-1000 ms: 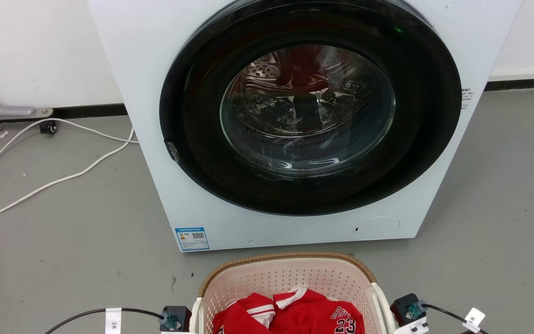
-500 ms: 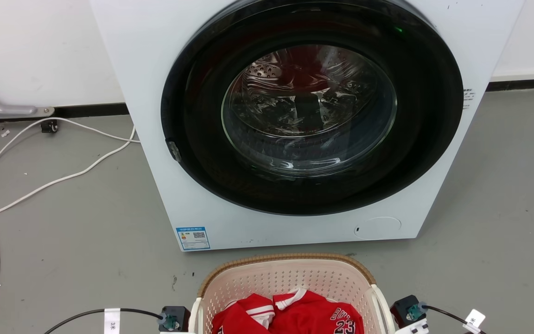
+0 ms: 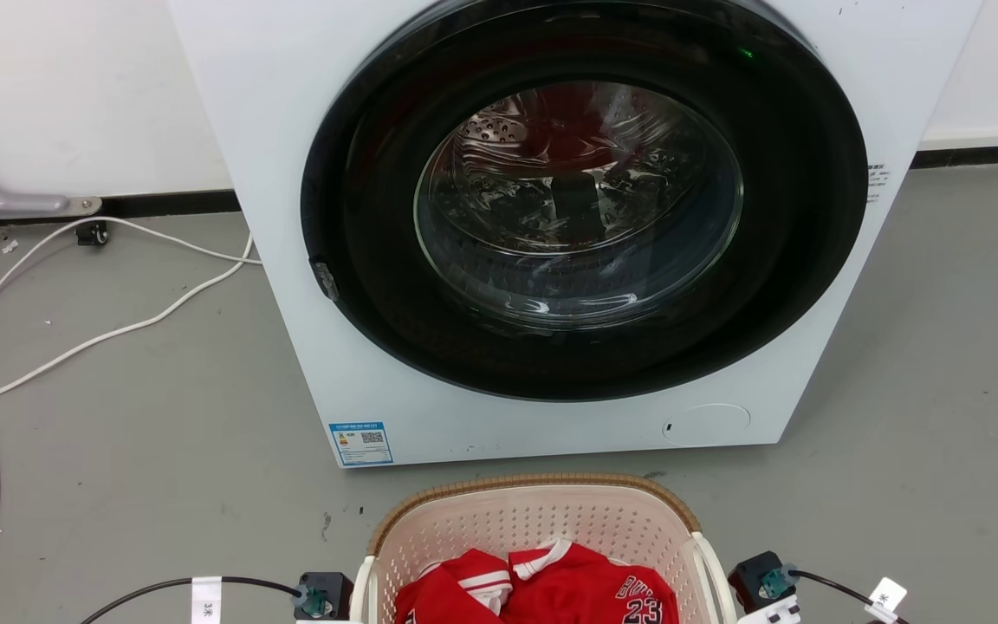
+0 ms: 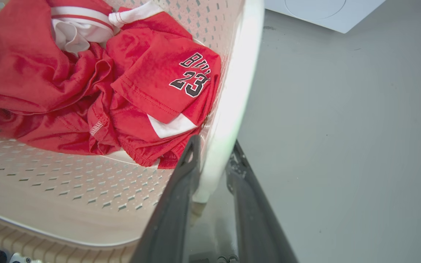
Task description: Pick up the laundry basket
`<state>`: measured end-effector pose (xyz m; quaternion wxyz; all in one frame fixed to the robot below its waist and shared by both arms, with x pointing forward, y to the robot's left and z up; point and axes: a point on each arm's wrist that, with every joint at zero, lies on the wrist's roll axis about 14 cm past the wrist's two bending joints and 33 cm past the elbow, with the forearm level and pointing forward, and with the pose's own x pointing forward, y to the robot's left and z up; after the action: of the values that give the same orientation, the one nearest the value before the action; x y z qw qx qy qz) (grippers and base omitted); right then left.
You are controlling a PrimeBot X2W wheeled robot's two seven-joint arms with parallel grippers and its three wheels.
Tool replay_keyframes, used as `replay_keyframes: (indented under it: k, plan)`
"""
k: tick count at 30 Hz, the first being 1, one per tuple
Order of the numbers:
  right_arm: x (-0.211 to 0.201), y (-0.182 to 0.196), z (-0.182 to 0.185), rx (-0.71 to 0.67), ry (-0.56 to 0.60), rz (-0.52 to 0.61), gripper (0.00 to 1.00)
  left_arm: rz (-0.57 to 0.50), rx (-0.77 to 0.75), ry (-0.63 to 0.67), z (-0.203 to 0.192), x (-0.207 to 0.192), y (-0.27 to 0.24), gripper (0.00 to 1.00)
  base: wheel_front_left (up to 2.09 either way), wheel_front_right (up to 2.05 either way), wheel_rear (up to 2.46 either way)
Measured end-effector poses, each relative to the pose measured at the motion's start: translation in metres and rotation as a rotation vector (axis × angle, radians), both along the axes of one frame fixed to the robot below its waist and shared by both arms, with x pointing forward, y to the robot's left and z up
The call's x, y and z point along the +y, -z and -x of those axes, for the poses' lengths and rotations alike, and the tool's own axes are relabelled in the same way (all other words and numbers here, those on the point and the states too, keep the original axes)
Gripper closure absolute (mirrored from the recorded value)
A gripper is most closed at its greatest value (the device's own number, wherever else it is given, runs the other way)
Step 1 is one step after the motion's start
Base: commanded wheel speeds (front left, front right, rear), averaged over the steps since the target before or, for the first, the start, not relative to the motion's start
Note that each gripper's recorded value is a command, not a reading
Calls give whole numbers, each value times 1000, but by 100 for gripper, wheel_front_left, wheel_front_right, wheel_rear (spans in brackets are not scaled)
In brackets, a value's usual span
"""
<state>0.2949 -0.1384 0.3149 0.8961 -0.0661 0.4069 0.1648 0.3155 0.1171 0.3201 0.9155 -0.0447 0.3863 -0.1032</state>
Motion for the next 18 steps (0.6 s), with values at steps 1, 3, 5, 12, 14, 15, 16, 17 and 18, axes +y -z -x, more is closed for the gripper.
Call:
replay_keyframes:
  k: [1,3,5,12,14,15,16,17,18]
  plan:
    - [0,0,0,1,1,-1,100,0,0,0,0,0,0,100,0,0,0]
    - [0,0,0,2,2,-3,100,-1,0,1,0,0,0,100,0,0,0]
    - [0,0,1,2,0,-3,100,-1,0,1,0,0,0,100,0,0,0]
    - [1,0,1,3,4,-7,100,-2,-1,-1,0,1,0,100,0,0,0]
    - [1,0,1,2,5,-9,100,-3,-1,0,0,1,0,100,0,0,0]
    - [0,0,1,3,5,-9,100,-2,0,0,0,1,0,100,0,0,0]
    - [1,0,2,4,5,-8,100,-2,0,1,0,1,0,100,0,0,0]
    - [1,1,2,4,5,-9,100,-2,1,0,0,0,0,100,0,0,0]
    - [0,1,2,5,6,-9,100,0,1,-2,0,0,0,100,0,0,0]
